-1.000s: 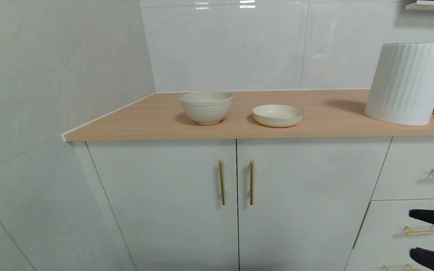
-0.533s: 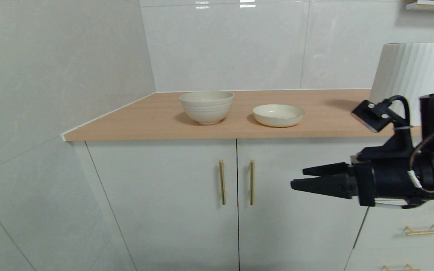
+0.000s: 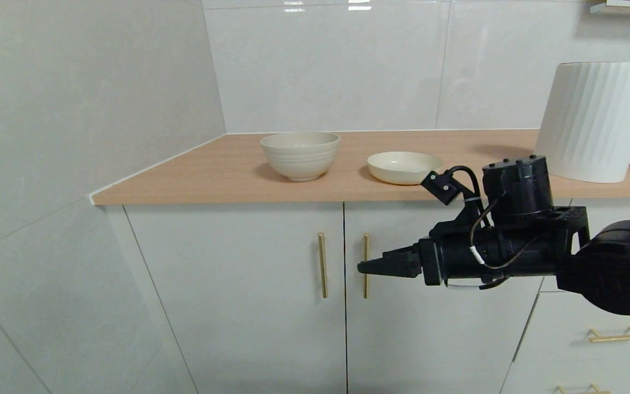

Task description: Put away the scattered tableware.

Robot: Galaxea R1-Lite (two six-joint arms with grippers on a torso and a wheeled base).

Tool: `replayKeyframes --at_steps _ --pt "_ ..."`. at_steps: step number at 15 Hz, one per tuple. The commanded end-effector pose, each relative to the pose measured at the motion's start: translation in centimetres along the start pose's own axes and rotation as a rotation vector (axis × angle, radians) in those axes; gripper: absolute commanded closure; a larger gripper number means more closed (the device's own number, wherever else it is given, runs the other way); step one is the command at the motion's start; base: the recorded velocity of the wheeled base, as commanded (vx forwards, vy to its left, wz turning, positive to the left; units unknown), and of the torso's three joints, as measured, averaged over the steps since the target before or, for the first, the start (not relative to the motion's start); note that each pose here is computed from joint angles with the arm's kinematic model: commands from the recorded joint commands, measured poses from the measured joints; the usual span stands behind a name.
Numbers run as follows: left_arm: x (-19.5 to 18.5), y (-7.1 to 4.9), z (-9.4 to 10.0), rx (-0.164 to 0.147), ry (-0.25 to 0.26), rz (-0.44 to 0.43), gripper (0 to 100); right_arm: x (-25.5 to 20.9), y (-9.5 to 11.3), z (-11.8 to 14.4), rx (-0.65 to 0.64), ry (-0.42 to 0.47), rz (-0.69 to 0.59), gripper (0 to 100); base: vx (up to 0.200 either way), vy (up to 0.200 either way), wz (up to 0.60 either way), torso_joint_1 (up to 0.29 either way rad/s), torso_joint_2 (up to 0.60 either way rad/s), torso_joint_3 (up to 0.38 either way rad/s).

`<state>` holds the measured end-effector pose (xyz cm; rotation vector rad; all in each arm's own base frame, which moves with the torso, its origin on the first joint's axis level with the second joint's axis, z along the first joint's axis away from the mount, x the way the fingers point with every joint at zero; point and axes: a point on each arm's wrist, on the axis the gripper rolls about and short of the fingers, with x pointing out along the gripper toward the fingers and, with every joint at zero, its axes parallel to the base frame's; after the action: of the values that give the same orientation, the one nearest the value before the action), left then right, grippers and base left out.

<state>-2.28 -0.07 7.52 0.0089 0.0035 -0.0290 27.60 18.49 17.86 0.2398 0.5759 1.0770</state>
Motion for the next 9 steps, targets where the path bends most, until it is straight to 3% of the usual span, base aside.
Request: replayKeyframes --at_steps 1,4,9 --pt "0.0 0.0 0.0 0.0 -0.001 0.0 0 1.3 -1.2 -1.0 0.026 0.034 -0.026 0 0.0 0.0 0.0 0.0 0.0 0.0" --pt "0.0 0.0 0.0 0.0 -0.001 0.0 0 2.2 -1.4 -1.5 0.021 0.033 -0.09 0 0.0 0.0 0.0 0.0 0.0 0.0" --pt "0.0 0.0 0.0 0.0 -0.001 0.0 0 5.2 -3.9 -2.7 0.005 -0.011 -0.127 0 0.0 0.0 0.0 0.0 0.0 0.0"
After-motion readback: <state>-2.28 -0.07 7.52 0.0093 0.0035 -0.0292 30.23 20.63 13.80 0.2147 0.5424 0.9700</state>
